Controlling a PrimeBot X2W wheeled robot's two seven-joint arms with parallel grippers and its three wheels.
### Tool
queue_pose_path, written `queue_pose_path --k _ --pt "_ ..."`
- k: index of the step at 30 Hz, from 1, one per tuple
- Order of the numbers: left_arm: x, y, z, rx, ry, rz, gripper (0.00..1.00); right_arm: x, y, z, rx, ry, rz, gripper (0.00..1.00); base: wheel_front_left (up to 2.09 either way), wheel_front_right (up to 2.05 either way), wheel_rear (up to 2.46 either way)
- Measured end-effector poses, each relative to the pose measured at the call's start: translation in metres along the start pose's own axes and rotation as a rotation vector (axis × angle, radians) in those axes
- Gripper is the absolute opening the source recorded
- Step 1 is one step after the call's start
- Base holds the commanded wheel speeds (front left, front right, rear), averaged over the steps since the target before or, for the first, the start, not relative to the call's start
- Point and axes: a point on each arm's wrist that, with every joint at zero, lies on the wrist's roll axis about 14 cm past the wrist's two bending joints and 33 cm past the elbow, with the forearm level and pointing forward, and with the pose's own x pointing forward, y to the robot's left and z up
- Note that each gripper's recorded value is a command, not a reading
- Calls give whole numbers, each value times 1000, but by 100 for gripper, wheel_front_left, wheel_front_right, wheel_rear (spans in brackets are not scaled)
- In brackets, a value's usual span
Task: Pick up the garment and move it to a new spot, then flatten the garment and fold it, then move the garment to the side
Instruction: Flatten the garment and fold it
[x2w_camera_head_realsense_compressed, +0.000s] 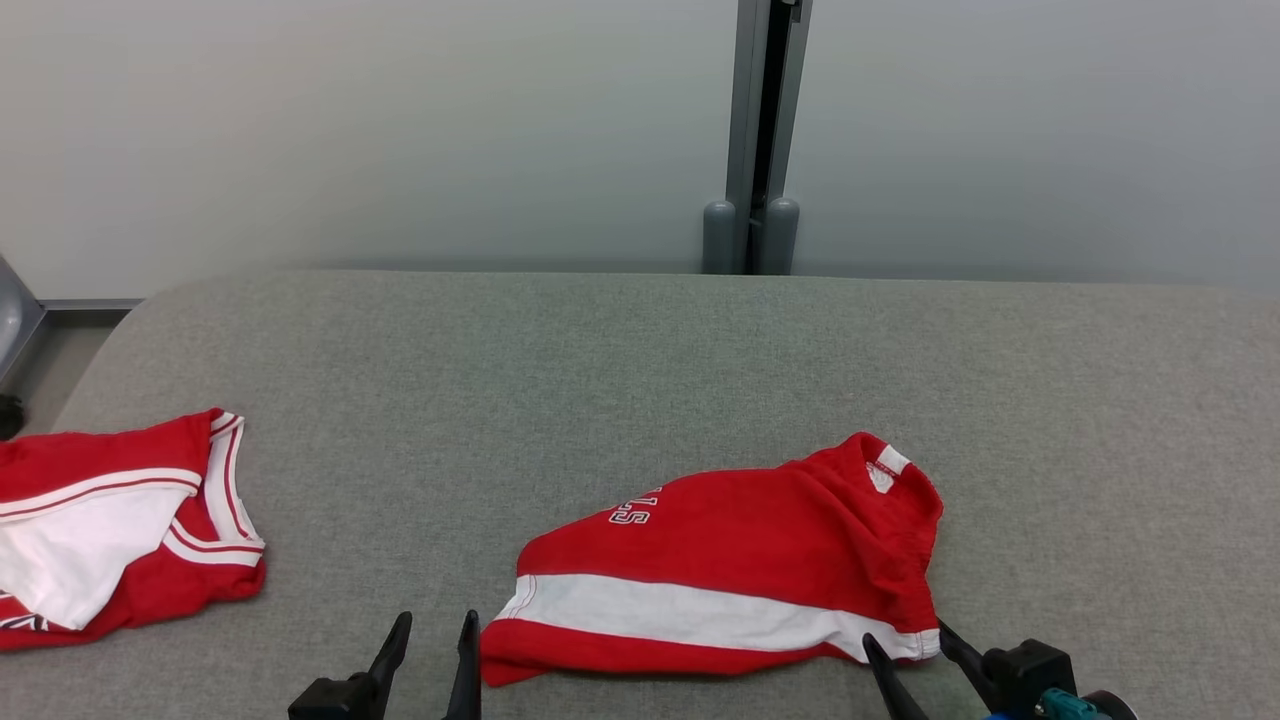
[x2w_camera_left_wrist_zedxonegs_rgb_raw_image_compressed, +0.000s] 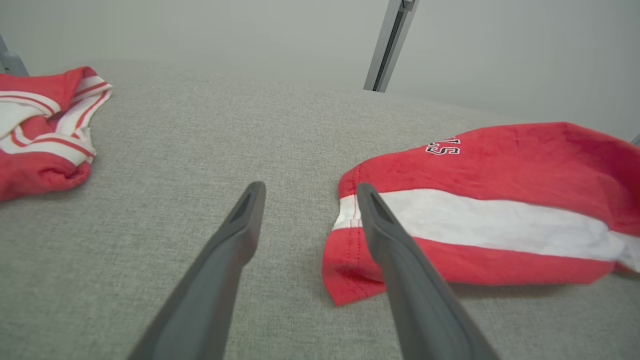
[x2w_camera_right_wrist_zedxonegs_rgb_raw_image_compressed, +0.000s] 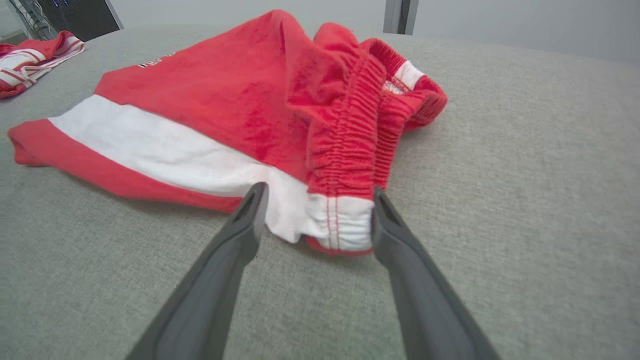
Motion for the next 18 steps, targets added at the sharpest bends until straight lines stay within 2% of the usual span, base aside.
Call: queue_pose_path --k 5,7,10,11,18 --pt "-2 0 -2 -1 3 2 100 -4 1 -6 6 17 11 98 0 0 0" --pt "-2 0 -2 -1 3 1 100 -5 1 -8 11 24 14 47 0 0 0" --pt "-2 0 -2 -1 5 1 100 -6 1 -11 12 36 18 16 0 0 0" --pt "-2 0 -2 -1 5 1 100 -6 1 -11 12 36 18 0 0 0 0" --pt "0 -3 -3 -13 10 -8 100 -7 -15 -8 3 30 -12 0 0 0 0"
